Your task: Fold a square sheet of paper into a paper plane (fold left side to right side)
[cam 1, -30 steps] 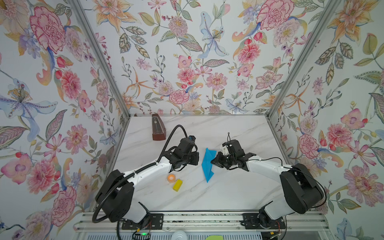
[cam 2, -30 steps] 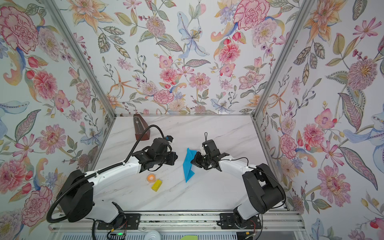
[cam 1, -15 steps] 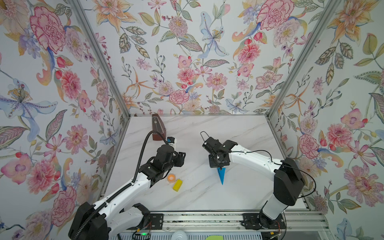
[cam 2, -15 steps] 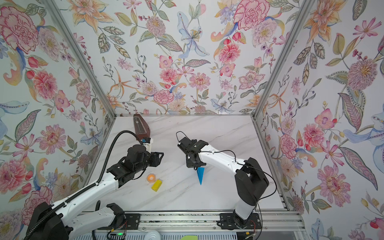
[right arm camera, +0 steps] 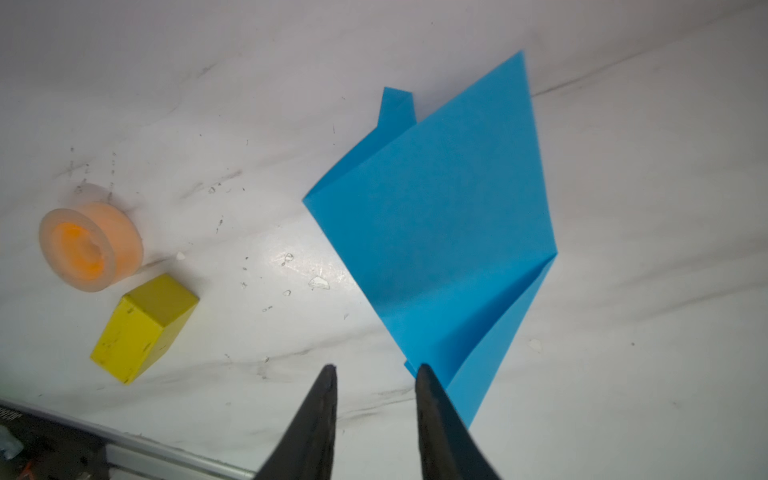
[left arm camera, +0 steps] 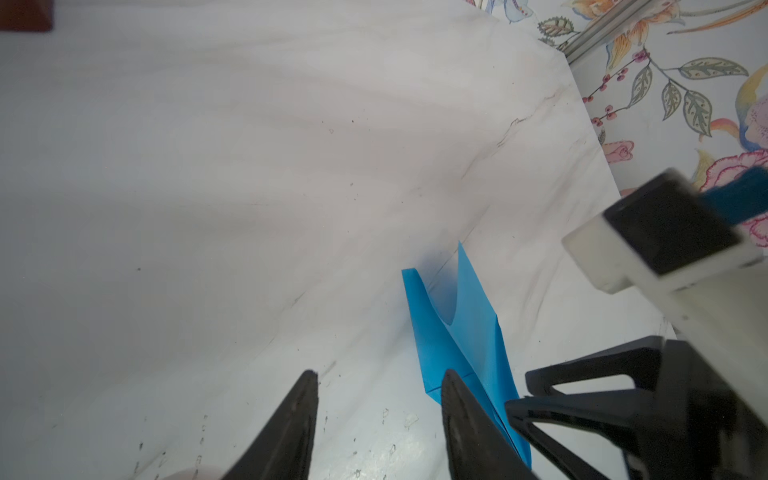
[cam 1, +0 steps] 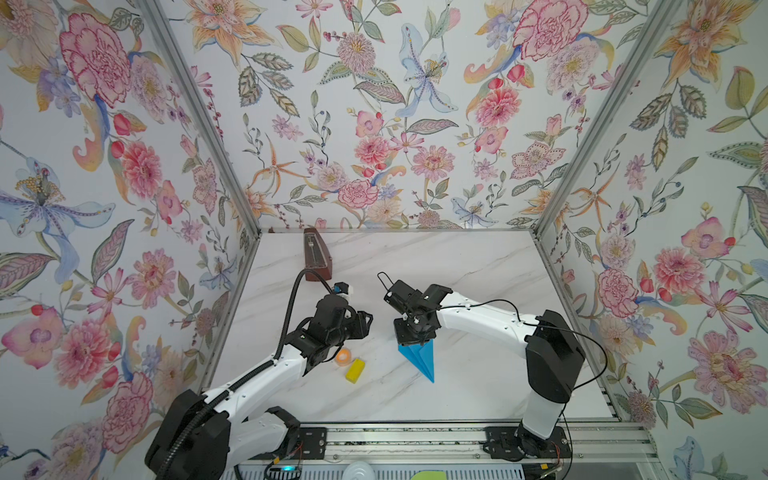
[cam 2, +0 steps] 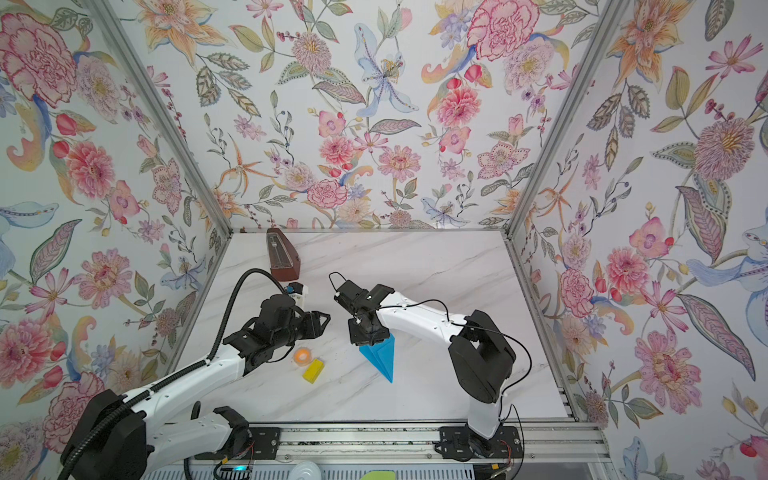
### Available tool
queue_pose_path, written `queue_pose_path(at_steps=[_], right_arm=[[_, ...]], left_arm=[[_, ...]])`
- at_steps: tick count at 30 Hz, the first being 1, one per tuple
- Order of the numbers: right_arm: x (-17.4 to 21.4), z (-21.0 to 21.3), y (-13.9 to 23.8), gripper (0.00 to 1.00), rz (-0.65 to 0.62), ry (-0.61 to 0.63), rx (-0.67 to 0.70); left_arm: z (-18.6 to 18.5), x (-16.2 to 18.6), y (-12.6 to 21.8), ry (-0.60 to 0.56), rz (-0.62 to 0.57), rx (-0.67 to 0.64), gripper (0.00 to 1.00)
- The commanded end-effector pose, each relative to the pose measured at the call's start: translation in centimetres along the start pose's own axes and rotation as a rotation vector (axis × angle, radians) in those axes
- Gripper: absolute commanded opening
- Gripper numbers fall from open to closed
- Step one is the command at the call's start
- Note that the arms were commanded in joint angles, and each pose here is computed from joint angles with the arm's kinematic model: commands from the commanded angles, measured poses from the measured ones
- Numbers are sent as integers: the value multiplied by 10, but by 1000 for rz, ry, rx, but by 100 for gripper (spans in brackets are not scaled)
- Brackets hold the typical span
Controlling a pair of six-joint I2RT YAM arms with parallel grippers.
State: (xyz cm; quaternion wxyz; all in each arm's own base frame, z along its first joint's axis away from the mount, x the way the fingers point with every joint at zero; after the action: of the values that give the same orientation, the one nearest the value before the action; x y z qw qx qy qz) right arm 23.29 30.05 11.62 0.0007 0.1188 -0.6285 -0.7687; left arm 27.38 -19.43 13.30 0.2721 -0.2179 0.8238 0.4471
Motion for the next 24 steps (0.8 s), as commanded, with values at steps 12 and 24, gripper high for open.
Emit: queue_pose_path(at_steps=[12, 24], right_arm=[[38, -88, -24, 17, 66, -225, -140], [72, -51, -55, 7, 151, -229, -289]], left_arm=[[-48, 61, -58, 29, 214, 130, 24], [-53, 55, -35, 27, 156, 159, 44]])
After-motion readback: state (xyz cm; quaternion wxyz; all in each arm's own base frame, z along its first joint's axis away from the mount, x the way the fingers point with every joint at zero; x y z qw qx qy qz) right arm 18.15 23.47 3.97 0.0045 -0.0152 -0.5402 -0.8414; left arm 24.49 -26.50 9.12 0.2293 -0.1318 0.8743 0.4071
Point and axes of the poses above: each gripper's point midway between its finger pads, its own y axis back along the fingers, its own z axis along the line the jaws close on, x = y × z, the point moved 2 cm from there along y, back along the fingers, and after that the axes turned 3 degrees about -y, right-handed, at the moved point
